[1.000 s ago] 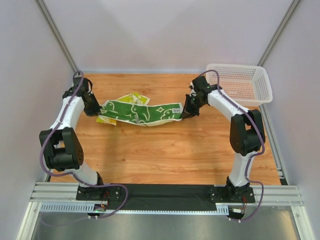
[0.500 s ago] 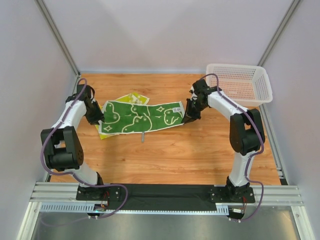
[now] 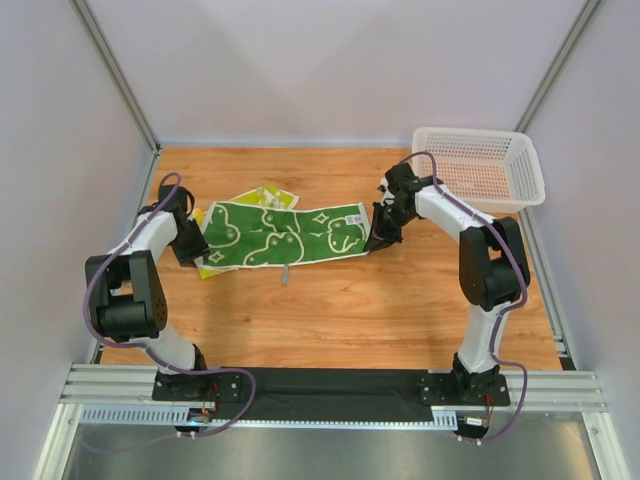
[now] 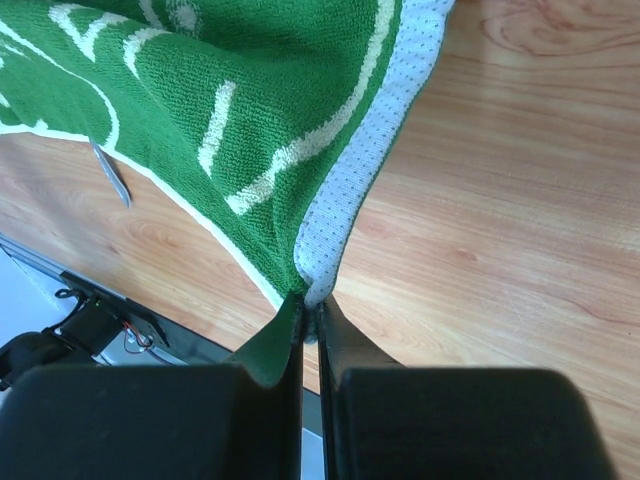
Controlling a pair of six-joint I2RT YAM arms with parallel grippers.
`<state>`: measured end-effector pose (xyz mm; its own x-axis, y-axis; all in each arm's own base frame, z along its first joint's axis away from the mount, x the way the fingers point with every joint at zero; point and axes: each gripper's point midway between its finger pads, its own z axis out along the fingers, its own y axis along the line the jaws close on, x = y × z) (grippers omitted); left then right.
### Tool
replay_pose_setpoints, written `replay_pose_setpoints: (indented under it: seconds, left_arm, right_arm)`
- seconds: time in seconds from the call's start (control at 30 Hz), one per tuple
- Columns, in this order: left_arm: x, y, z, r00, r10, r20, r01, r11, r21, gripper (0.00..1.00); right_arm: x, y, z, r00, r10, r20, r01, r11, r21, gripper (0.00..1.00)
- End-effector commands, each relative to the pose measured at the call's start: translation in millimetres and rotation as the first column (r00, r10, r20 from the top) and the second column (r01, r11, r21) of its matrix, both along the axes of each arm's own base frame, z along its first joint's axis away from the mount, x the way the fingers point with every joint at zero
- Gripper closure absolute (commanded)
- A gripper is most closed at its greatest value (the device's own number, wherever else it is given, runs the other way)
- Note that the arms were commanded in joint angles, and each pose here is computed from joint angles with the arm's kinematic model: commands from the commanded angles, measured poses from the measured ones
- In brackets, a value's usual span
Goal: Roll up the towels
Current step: Flatten the towel
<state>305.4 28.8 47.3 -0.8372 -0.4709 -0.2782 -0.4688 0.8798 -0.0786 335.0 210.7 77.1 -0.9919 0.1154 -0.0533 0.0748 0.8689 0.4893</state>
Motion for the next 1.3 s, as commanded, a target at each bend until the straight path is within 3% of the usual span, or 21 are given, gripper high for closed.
replay_pose_setpoints:
  seconds: [0.0, 0.4, 0.8, 1.03, 1.13, 1.27]
  left_arm:
    - [10.7, 11.7, 2.8, 0.999, 0.015, 0.033, -0.016, 0.999, 0.052, 0.57]
    - [19.6, 14.2, -5.9, 1.0, 0.02, 0.02, -0.021, 0.998, 0.057, 0.58]
    - [30.6, 11.4, -2.8, 0.999, 0.01, 0.035, -0.011, 0.999, 0.036, 1.0]
    - [60.8, 10.0, 58.0, 0.986, 0.006, 0.164, -0.009, 1.0, 0.022, 1.0]
    - [80.6, -2.5, 98.7, 0.967, -0.011, 0.255, 0.022, 0.999, -0.038, 1.0]
    - [97.7, -34.5, 149.8, 0.918, -0.079, 0.389, 0.128, 0.986, -0.103, 1.0]
  right_arm:
    - [-4.2, 1.2, 1.9, 1.0, 0.024, 0.006, -0.024, 1.0, 0.014, 1.0]
    - [-8.2, -3.5, 1.5, 0.999, 0.035, 0.003, -0.035, 0.999, -0.001, 1.0]
    - [-6.4, -5.5, -2.0, 0.999, 0.035, -0.008, -0.035, 0.999, -0.001, 1.0]
    - [21.8, -8.4, 18.0, 1.0, 0.012, 0.019, -0.013, 1.0, 0.027, 1.0]
    - [59.1, -15.0, 58.0, 0.993, -0.021, 0.114, 0.015, 0.998, 0.055, 1.0]
    - [76.5, -36.0, 93.0, 0.983, -0.065, 0.169, 0.056, 0.997, 0.061, 1.0]
